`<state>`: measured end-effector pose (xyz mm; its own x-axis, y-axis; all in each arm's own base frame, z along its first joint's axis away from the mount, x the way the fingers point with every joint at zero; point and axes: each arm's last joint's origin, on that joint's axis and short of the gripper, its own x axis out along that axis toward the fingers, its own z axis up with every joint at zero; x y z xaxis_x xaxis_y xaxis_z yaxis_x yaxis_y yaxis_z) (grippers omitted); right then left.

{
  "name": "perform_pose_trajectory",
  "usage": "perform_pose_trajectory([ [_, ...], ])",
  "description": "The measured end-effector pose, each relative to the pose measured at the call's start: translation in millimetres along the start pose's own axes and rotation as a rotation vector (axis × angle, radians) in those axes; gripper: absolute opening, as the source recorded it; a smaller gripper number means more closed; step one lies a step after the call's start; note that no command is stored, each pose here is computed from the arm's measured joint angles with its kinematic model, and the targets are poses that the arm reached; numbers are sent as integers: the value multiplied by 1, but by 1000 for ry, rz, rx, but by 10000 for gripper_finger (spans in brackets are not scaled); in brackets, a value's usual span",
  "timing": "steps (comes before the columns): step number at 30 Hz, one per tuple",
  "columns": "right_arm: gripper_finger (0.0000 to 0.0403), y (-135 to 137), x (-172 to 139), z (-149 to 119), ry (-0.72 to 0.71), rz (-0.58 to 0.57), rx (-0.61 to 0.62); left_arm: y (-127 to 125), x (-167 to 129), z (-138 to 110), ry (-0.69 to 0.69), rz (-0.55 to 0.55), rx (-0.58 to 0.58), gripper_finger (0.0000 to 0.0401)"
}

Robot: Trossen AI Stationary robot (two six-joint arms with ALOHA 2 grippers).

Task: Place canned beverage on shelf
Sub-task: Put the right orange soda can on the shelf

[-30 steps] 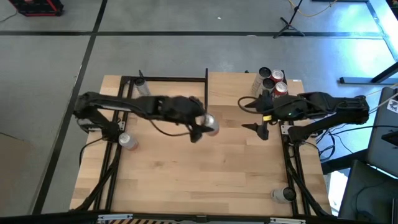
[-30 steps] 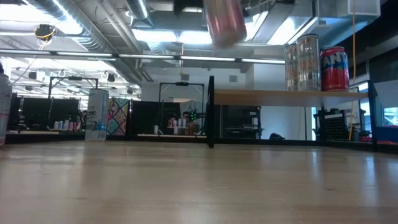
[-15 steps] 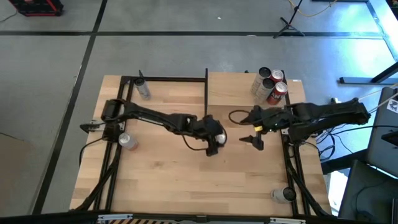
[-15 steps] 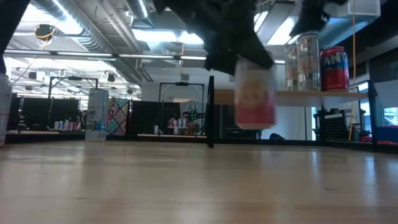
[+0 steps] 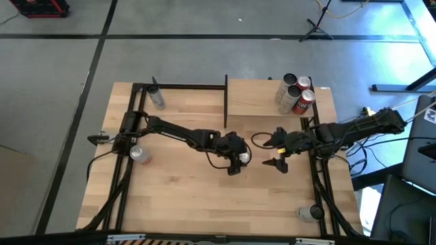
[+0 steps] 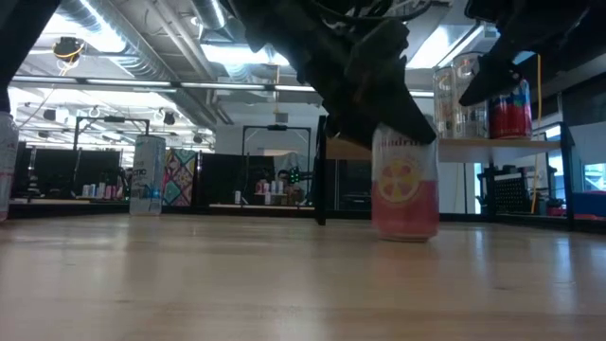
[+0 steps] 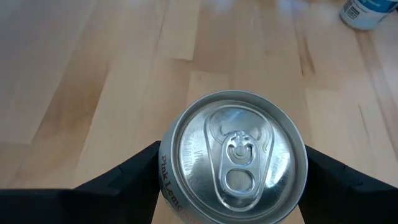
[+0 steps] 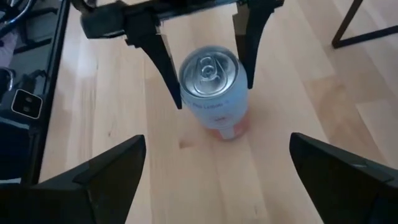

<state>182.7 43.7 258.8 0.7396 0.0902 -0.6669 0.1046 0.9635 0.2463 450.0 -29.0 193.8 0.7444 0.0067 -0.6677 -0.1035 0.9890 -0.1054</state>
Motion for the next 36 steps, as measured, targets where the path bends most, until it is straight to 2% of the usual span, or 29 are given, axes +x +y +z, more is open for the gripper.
perform_pose_trajectory([
  [6,386,0,0,0,-11,-6,-3,0,0,0,-2,3,-7,286],
  [12,386,0,0,0,-10,-7,-8,0,-1,2,-2,3,-8,344],
  [16,386,0,0,0,-10,-6,-10,-2,-7,15,-5,7,15,370],
  [22,386,0,0,1,-15,-4,-6,-4,-28,41,61,75,117,376],
  [27,386,2,3,5,-57,-6,-3,-6,-58,64,81,83,169,376],
  [31,386,1,8,5,-56,-51,-5,-5,-94,72,85,103,194,376],
  [36,386,3,20,8,-62,-50,-7,2,-135,80,38,114,199,376],
])
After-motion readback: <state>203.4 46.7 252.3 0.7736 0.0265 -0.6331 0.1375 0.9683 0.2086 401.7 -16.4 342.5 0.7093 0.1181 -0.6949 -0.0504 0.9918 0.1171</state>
